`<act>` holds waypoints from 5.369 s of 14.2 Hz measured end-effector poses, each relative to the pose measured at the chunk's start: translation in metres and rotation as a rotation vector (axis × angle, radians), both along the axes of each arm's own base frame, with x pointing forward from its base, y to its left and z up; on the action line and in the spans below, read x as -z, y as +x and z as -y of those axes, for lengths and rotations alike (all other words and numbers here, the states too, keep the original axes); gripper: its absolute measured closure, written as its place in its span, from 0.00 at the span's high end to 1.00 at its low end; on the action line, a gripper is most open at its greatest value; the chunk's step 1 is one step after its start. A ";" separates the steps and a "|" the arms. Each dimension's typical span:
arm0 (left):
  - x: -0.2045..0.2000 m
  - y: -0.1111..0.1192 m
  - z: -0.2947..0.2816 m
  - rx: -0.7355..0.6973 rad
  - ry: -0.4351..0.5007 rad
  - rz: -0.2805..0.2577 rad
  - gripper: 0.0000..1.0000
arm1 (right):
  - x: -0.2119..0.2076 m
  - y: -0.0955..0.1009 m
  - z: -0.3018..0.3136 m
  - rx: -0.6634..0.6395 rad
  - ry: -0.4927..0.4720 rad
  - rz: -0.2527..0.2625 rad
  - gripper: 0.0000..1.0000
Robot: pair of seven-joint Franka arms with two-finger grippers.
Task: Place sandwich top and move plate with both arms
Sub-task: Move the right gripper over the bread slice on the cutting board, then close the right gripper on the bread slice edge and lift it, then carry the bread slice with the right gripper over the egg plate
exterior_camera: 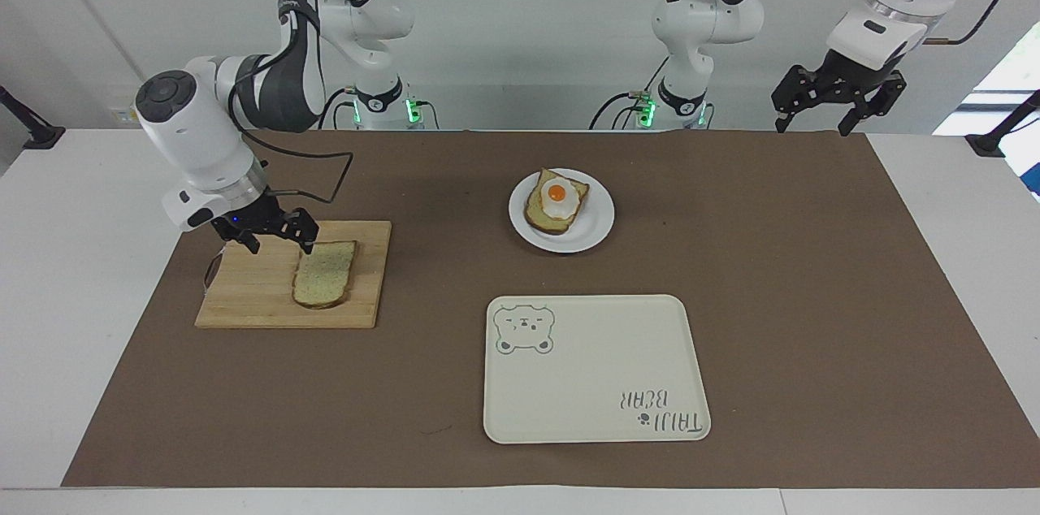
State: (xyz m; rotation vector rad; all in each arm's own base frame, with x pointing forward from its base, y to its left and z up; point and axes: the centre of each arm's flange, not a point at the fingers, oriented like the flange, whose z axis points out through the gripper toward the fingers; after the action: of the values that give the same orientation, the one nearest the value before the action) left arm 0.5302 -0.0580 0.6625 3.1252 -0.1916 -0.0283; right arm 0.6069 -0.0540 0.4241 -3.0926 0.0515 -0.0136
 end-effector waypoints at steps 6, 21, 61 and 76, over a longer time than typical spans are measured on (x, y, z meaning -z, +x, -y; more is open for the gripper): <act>0.000 0.000 0.000 0.000 0.000 0.000 1.00 | 0.057 0.005 0.014 0.008 0.061 -0.002 1.00; 0.000 0.000 0.000 0.000 0.000 0.000 1.00 | 0.111 -0.021 0.031 -0.082 0.109 0.020 0.85; 0.000 0.000 0.000 0.000 0.000 0.000 1.00 | -0.002 -0.002 -0.051 0.032 0.297 -0.149 0.06; 0.000 0.000 0.000 0.000 0.000 0.000 1.00 | -0.010 -0.036 -0.246 0.022 0.394 -0.244 0.06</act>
State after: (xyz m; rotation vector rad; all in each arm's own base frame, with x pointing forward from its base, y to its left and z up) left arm 0.5302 -0.0580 0.6625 3.1252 -0.1916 -0.0283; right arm 0.5707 0.1918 0.4341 -2.6829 0.0860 0.3317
